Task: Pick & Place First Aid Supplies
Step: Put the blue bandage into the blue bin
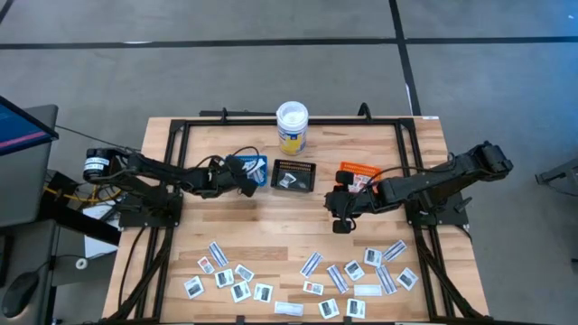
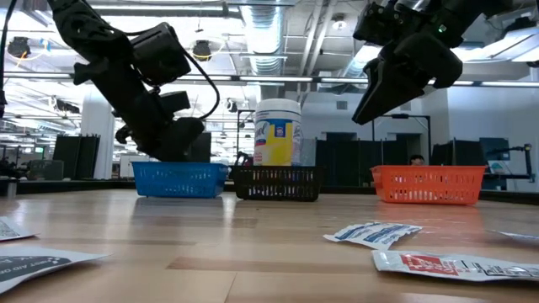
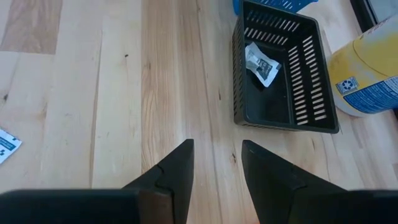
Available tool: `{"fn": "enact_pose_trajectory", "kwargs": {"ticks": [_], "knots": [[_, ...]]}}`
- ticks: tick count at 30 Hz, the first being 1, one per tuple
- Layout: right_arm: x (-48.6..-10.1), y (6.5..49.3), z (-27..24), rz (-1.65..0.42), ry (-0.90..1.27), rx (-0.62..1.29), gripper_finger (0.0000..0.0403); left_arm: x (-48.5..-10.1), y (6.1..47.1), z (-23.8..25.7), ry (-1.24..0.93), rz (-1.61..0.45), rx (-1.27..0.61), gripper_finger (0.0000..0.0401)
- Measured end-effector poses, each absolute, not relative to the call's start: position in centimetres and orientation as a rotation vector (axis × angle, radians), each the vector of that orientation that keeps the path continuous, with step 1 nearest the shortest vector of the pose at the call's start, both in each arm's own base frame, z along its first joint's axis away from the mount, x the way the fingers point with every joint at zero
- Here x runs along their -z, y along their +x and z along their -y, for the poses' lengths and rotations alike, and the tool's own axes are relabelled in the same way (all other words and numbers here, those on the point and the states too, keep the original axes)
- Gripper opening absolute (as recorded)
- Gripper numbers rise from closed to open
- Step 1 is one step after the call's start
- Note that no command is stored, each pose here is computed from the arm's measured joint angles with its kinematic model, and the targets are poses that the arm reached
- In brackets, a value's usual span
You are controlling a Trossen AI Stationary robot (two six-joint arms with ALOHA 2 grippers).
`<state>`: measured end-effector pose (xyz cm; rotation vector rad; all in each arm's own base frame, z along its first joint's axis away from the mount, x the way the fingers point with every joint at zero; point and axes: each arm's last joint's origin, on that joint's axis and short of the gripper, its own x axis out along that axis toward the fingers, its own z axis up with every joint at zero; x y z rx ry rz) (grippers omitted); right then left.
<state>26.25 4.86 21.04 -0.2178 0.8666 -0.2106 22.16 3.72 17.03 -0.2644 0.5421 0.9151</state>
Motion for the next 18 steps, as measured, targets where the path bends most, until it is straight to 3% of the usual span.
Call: {"fn": "enact_pose_trajectory", "kwargs": {"ticks": [6,9,18], "knots": [[-21.0,26.3,-4.9,-0.866,-0.218,0.211,0.0128,-17.4,22.4,-3.5,-0.280,-0.507,-0.893,0.0076],[-21.1,26.3,-4.9,-0.854,-0.214,0.211,0.0128,-18.7,22.9,-3.0,-0.318,-0.394,-0.820,0.0076],[-21.2,26.5,-5.0,-0.842,-0.192,0.177,0.0128,-23.6,23.9,1.4,-0.208,-0.108,-0.260,0.0076]]}}
